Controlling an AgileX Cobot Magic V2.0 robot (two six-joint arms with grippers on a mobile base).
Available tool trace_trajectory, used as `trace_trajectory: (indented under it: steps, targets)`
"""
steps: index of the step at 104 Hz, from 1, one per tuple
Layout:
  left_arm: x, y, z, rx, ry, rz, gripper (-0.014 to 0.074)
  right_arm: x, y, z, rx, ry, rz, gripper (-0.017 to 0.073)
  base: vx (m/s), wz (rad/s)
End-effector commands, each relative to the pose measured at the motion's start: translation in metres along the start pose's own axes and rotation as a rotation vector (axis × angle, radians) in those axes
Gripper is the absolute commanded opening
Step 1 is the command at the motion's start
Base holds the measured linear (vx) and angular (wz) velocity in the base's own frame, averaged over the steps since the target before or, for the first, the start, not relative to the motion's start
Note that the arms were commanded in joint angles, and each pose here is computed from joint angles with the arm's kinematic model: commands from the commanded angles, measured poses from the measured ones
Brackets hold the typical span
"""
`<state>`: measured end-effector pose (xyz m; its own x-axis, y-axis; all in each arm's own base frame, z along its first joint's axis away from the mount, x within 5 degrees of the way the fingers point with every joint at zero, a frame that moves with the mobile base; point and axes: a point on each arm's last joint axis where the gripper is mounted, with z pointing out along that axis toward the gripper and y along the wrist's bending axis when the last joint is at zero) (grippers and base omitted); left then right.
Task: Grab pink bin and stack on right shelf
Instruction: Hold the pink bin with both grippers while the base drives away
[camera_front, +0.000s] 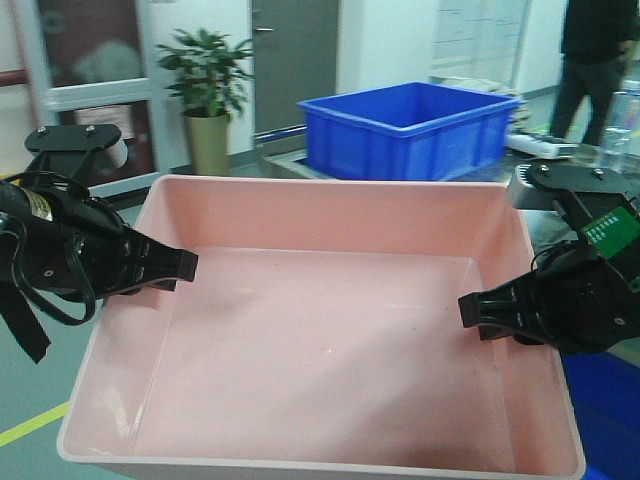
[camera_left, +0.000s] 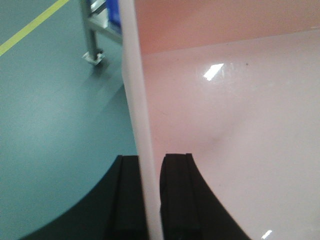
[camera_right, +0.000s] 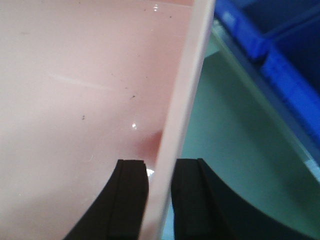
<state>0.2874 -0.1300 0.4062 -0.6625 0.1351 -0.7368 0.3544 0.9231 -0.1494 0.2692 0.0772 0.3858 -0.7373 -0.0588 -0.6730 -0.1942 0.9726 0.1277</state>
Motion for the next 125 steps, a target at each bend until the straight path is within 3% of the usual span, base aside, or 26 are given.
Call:
trace_trajectory:
  steps: [1,125]
  targets:
    - [-0.0167,-0.0089,-0.03,0.055,-0.167,-0.002,-0.0005,-0.0143,0.0006,-0.0195,-0.001,-0.144,-0.021,-0.0008,0.45,-0.58]
    - [-0.0167,-0.0089,-0.03,0.055,-0.167,-0.002,-0.0005,-0.0143,0.0006,-0.0195,-0.001,-0.144,-0.021,-0.0008,0.38,-0.51]
